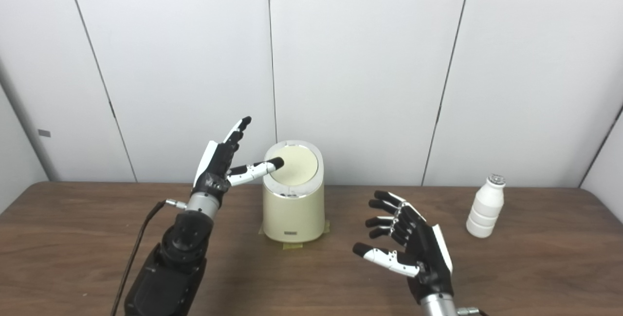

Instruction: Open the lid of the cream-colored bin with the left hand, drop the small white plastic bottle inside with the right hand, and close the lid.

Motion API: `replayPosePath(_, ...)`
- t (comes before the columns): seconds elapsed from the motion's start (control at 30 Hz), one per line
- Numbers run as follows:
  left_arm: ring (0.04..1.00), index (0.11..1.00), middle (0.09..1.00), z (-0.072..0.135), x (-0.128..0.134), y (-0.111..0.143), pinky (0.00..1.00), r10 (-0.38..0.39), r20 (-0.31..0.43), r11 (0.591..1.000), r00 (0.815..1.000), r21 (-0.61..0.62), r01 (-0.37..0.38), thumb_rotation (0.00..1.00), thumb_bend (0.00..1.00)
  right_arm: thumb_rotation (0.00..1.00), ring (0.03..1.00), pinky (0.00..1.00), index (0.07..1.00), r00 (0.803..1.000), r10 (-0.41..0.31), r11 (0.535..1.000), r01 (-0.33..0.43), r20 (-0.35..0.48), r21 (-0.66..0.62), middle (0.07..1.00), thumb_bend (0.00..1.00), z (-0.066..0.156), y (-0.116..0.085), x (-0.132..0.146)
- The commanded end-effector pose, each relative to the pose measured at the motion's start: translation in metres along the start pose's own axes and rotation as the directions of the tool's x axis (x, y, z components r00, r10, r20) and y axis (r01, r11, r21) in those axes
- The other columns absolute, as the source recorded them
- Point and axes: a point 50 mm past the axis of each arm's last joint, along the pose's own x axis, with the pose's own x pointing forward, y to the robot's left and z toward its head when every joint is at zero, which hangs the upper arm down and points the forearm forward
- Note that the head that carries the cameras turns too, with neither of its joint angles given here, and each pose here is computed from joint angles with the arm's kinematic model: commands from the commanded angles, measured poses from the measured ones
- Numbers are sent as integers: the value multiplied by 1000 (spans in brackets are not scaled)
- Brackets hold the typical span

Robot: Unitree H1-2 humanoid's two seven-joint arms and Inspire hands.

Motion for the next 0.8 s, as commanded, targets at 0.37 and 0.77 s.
replayPosePath(0.37, 1000, 1000, 1000, 38, 33, -10, 963, 16, 83, 986, 996, 166, -30, 192, 878, 125, 567, 474, 733, 995, 9, 1000, -10, 102, 9, 716, 727, 20, 5, 12)
replayPosePath(0.77, 1000, 1000, 1000, 38, 33, -27, 901, 13, 49, 940, 999, 340, -29, 5, 790, 132, 566, 472, 736, 995, 9, 1000, -9, 100, -4, 718, 723, 23, 6, 10)
